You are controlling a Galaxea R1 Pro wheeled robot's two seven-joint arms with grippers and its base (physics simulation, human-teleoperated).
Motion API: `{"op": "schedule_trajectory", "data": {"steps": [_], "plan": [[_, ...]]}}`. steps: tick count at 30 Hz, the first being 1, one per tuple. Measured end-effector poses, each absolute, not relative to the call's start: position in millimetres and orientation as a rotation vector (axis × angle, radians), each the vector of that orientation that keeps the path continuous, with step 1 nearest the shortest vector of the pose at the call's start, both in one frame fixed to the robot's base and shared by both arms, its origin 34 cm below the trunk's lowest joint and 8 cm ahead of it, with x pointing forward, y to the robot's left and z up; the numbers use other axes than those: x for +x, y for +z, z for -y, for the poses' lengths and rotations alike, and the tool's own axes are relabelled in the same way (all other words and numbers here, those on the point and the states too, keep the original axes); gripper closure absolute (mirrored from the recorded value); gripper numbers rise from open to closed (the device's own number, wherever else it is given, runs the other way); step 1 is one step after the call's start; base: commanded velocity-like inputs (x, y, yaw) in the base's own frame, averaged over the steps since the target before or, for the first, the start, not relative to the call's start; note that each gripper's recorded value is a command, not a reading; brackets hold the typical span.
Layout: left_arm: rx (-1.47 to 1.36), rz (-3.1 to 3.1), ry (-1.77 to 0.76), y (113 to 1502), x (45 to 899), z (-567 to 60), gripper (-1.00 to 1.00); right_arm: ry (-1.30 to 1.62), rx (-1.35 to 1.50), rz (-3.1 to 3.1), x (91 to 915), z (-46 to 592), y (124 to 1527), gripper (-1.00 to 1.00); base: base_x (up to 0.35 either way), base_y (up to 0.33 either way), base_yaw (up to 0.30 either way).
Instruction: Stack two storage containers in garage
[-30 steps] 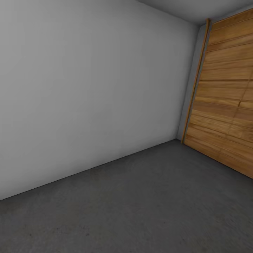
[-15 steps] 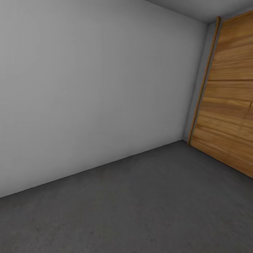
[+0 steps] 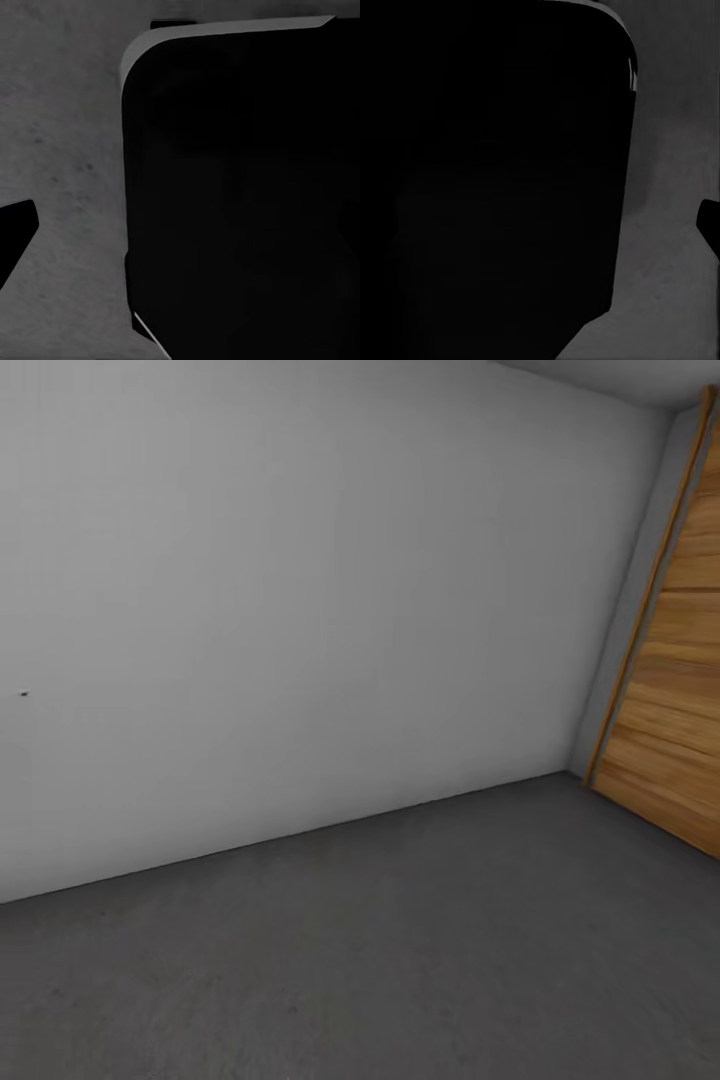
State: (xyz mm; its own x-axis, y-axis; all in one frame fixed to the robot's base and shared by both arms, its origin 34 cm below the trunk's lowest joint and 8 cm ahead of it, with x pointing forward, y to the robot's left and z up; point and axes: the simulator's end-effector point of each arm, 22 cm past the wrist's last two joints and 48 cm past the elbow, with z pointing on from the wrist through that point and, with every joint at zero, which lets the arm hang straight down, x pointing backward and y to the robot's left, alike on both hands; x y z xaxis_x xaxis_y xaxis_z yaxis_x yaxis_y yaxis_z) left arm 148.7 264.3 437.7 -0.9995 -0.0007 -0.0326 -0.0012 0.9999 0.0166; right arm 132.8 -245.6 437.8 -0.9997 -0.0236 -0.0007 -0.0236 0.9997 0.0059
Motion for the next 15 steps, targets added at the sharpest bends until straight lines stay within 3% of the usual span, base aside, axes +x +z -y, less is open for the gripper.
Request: {"op": "schedule_trajectory", "data": {"steps": [15], "plan": [[0.001, -3.108, 0.027, 437.7, 149.0, -264.8, -1.00, 0.002, -0.034, -3.138, 133.0, 245.6, 437.8, -1.00, 0.000, 0.000, 0.278]]}}
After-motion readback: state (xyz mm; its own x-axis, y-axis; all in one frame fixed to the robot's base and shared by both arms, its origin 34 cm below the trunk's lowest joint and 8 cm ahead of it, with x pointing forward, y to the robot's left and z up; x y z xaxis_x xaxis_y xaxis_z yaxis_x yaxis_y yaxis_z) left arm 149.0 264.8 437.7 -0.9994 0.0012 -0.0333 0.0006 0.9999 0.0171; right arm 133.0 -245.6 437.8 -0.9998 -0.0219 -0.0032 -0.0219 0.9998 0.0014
